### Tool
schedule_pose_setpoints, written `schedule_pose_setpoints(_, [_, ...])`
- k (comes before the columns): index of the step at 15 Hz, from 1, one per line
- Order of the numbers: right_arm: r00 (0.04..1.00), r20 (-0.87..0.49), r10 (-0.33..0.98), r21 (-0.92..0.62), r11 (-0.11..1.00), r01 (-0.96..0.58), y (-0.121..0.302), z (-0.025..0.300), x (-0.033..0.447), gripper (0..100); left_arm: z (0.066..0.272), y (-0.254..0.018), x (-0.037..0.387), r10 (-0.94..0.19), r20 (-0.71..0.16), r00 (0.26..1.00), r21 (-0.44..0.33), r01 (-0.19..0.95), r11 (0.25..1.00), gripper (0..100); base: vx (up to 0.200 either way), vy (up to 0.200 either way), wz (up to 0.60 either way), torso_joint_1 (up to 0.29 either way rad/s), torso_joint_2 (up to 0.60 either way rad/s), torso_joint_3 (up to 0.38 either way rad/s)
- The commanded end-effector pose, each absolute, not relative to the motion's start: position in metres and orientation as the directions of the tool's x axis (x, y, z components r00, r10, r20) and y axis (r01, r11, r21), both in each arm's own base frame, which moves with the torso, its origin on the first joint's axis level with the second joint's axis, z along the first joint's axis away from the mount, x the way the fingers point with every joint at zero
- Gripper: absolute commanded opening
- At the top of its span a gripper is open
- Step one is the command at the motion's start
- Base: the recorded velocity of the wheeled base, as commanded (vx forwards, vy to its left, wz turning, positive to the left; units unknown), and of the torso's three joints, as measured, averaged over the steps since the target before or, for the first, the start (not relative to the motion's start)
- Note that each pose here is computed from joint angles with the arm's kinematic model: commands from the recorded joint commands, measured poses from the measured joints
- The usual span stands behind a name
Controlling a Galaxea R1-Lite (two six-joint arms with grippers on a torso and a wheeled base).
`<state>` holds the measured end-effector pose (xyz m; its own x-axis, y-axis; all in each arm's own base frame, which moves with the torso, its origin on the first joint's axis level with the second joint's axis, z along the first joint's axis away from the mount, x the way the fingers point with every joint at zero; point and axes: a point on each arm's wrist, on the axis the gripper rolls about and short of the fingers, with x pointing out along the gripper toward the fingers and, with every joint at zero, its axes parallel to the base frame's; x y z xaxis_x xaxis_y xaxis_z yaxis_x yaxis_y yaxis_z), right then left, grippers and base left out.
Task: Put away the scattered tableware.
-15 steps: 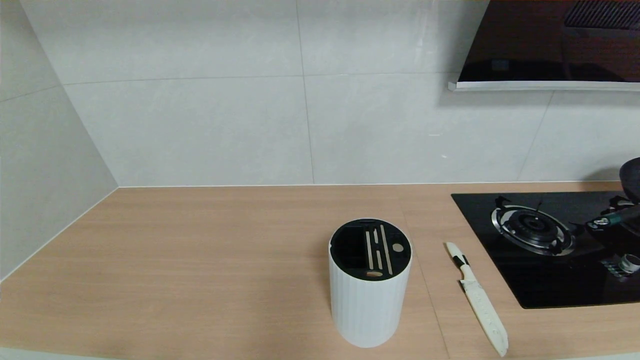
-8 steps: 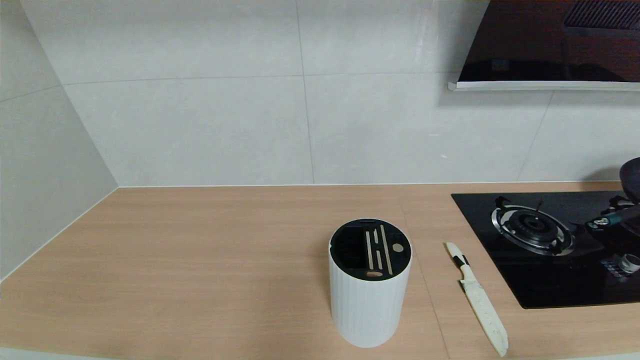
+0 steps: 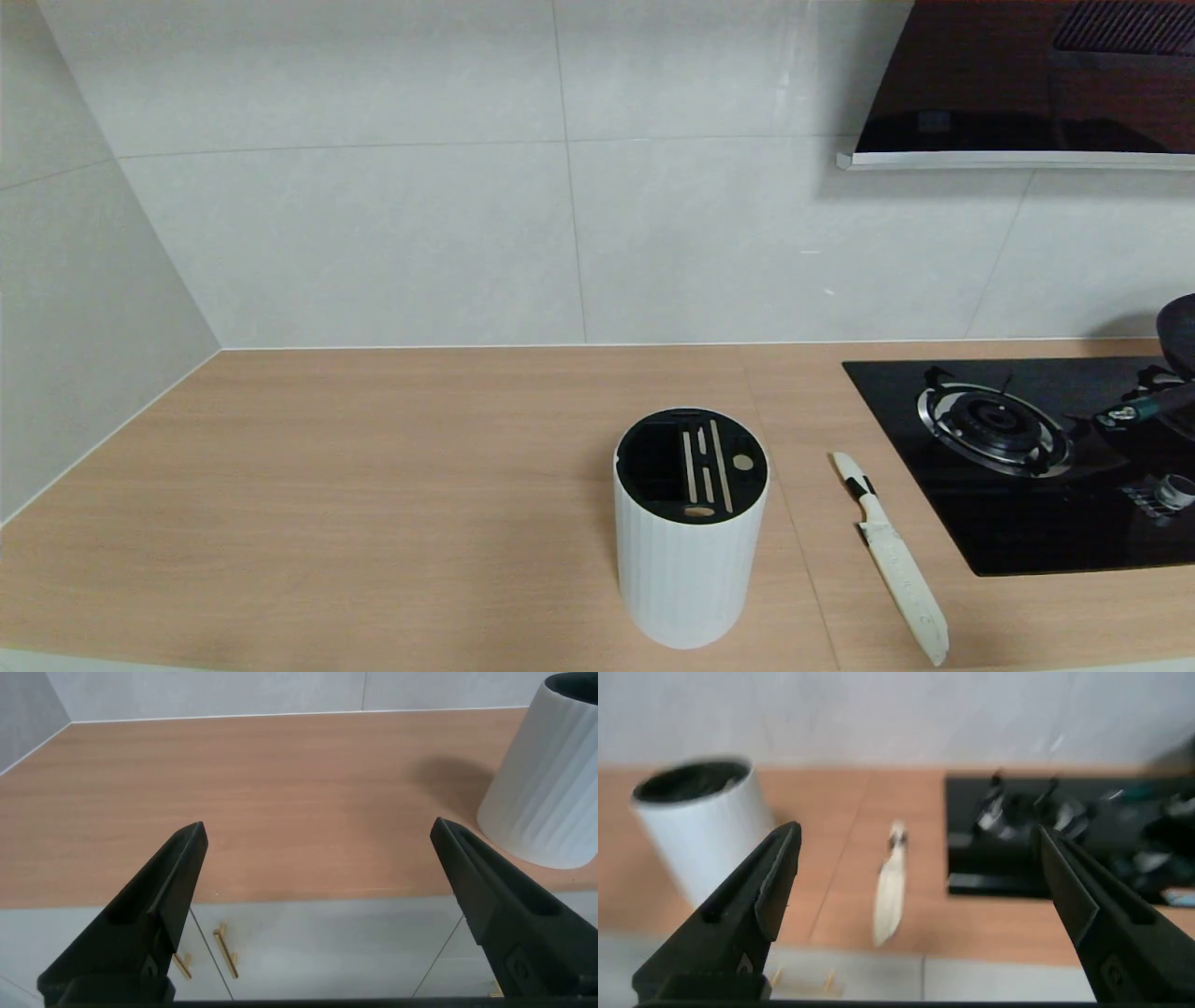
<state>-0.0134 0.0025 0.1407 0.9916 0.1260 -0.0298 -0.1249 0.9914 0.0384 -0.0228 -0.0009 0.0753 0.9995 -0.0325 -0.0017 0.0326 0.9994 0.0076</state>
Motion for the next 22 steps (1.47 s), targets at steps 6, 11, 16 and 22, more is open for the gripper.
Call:
schedule_pose_setpoints(6, [0.819,-0.537,0.202,0.084,0.979,-0.186,0.020,0.169,0.122,100,0.075,-0.001,-0.023,-0.032,-0.002,0.999,0.008,0.032,0.999,100,0.000,0.000,0.00,0.000,0.00,0.000])
schedule_pose_setpoints(11, [0.744,-0.634,0.213,0.086,0.975,-0.206,0.039,0.130,0.205,100,0.075,-0.001,-0.023,-0.032,-0.002,0.999,0.008,0.032,0.999,100,0.000,0.000,0.00,0.000,0.00,0.000])
schedule_pose_setpoints(16, [0.725,-0.678,0.118,0.018,0.989,-0.144,0.048,0.060,0.267,100,0.075,-0.001,-0.023,-0.032,-0.002,0.999,0.008,0.032,0.999,100,0.000,0.000,0.00,0.000,0.00,0.000])
schedule_pose_setpoints(22, [0.714,-0.692,0.105,-0.013,0.987,-0.157,0.065,-0.004,0.292,100,0.075,-0.001,-0.023,-0.032,-0.002,0.999,0.008,0.032,0.999,100,0.000,0.000,0.00,0.000,0.00,0.000])
